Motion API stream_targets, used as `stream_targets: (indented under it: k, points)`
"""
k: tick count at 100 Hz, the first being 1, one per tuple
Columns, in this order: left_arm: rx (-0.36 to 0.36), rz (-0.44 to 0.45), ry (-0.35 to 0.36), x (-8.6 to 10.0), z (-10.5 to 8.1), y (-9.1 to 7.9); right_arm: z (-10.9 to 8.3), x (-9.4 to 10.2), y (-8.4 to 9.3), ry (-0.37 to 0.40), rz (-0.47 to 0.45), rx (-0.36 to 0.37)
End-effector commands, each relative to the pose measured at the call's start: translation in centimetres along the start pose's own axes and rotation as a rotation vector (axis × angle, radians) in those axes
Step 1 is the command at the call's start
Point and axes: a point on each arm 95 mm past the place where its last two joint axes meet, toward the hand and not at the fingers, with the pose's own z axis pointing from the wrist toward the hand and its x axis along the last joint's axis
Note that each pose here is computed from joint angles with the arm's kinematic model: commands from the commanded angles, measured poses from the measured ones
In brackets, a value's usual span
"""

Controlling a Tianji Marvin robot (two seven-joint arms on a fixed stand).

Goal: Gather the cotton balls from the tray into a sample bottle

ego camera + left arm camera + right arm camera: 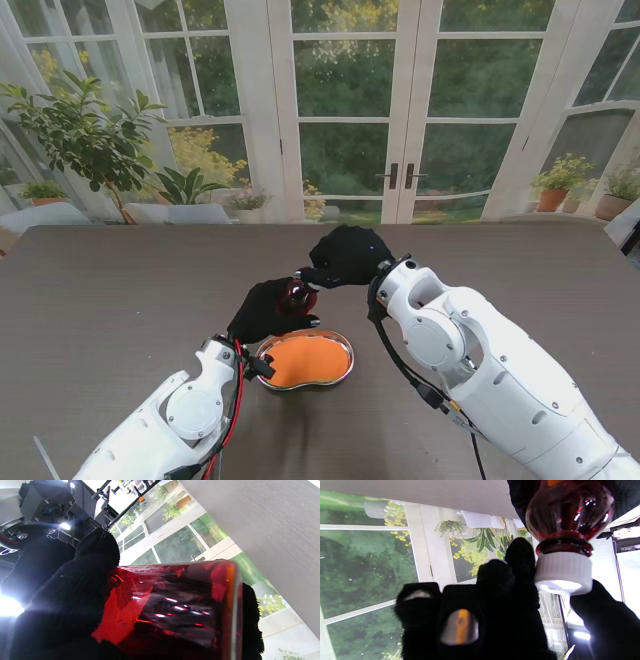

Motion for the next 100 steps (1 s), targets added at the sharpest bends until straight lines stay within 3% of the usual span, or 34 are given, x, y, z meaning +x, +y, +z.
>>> stream_targets:
  k: [1, 35, 73, 100]
  points:
    - [-0.001, -0.012, 0.019, 0.7, 0.6, 0.1, -0.2, 0.1, -0.8, 0.003, -0.006, 0.034]
    - [-0.003, -0.012, 0.016, 0.8, 0.5, 0.1, -0.4, -0.2, -0.6, -0.003, -0.022, 0.054]
    - [-0.005, -0.011, 0.010, 0.8, 0.3, 0.0, -0.5, -0.6, -0.1, -0.040, 0.018, 0.045]
    - [-0.007, -0.010, 0.006, 0.8, 0.2, 0.0, -0.9, -1.4, 0.9, -0.095, 0.042, -0.049]
